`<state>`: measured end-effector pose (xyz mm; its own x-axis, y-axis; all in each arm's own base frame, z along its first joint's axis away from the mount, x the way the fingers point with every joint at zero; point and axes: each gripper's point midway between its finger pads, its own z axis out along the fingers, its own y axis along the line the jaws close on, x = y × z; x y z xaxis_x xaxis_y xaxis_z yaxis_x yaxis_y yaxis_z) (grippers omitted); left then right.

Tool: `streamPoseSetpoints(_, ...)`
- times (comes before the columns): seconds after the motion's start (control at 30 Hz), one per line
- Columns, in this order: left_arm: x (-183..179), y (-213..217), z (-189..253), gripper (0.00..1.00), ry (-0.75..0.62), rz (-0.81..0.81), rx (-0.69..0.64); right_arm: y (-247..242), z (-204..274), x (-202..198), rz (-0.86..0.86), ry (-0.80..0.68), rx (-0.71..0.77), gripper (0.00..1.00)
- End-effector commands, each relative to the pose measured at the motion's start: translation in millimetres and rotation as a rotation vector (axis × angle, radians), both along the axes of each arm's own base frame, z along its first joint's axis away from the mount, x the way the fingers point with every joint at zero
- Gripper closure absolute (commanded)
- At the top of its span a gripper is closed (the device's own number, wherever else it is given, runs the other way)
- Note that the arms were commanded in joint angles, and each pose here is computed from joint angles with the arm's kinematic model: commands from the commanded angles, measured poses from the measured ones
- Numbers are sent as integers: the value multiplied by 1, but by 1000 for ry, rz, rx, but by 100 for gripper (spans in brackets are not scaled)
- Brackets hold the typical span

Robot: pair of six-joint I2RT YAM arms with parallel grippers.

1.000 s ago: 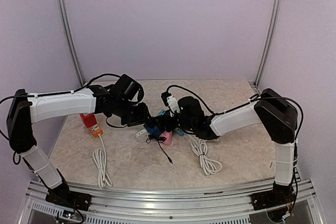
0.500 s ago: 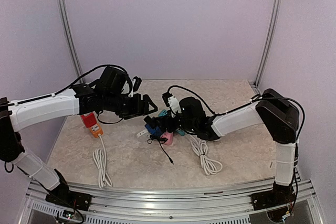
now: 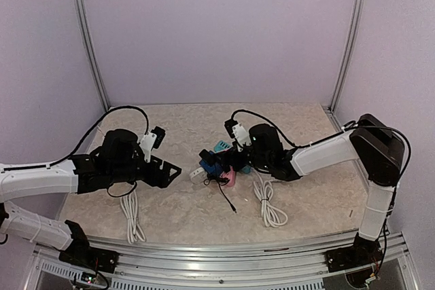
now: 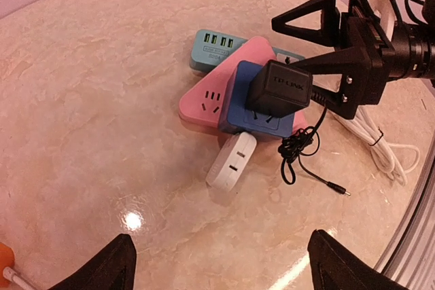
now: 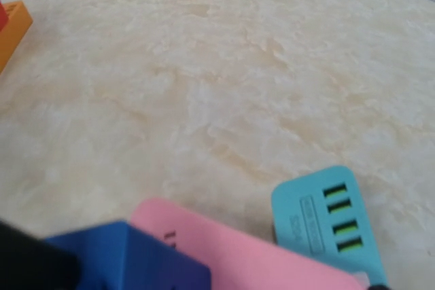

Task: Pull the plug off the socket

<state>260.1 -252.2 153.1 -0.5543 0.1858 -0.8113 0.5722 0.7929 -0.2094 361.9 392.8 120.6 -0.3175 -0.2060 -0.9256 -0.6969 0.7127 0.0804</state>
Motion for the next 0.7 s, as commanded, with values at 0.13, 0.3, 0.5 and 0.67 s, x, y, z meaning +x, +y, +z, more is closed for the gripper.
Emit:
streamPoseSetpoints(0.13,6,-6,1,19,-244,-110,45,-16,27,-15,28,-24,-11,0)
streamPoseSetpoints(0.3,4,-20,-14,21,-260,-173,23,-17,38,-34,82,-51,6,0)
streamPoseSetpoints(0.5,5,-22,-15,21,-274,-171,15,-6,20,-57,124,-72,-90,0)
streamPoseSetpoints(0.67,7,-15,-13,16,-291,-139,22,7,-2,-63,110,-116,-214,0)
